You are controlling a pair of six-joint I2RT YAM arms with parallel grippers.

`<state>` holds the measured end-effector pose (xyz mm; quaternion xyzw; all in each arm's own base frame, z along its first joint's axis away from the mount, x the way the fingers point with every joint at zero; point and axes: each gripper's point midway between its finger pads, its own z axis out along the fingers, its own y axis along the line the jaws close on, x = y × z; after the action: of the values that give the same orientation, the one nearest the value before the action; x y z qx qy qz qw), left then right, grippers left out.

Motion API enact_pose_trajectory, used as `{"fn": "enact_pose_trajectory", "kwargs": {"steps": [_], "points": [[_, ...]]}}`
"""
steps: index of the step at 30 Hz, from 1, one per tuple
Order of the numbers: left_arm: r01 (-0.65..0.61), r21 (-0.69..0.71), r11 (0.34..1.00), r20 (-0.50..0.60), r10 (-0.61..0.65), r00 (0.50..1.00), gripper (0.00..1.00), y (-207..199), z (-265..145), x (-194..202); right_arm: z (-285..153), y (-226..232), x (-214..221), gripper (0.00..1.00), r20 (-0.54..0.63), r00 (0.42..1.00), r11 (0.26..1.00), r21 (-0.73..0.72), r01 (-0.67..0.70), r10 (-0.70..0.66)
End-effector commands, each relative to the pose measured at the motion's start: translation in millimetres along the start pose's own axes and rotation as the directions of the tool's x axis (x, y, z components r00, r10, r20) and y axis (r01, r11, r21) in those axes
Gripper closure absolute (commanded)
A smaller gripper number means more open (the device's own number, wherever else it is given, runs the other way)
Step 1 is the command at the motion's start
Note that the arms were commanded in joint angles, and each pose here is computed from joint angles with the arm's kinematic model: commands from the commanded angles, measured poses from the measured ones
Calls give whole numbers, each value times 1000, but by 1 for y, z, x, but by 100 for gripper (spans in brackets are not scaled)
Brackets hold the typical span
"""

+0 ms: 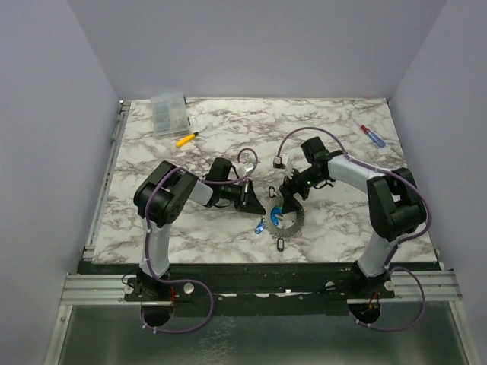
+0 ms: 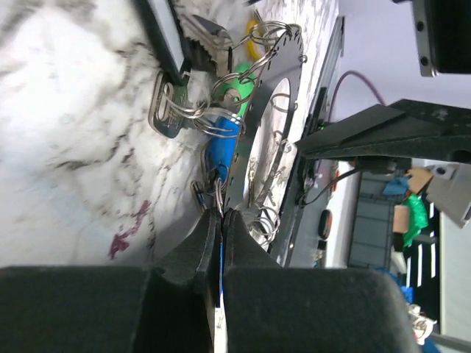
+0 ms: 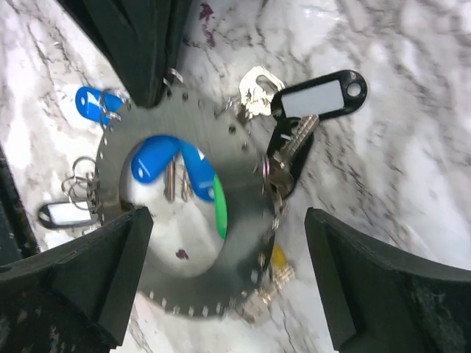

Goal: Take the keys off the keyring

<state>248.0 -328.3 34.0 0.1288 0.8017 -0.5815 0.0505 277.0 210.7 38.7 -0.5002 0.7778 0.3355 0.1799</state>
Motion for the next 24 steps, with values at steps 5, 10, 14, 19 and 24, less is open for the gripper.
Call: {"fn": "enact_pose_trajectory", "kwargs": {"steps": [5,10,14,19,24], "points": [[172,86,981,15,-174,985,100,1,-31,-19,-84,-1,-42,1,23,934,872,368,323,-356],[216,105,971,-6,-217,976,100,5,-40,-13,-68,14,-11,5,10,883,831,342,438,-469],[232,116,966,-18,-231,973,100,5,-41,-13,-43,11,6,6,3,829,774,361,521,-559],[273,126,954,-50,-269,962,100,7,-40,-9,-31,2,2,7,-8,733,658,435,615,-680],[307,129,943,-74,-300,951,100,11,-39,-4,-23,-1,1,7,-58,619,502,528,685,-783]]}}
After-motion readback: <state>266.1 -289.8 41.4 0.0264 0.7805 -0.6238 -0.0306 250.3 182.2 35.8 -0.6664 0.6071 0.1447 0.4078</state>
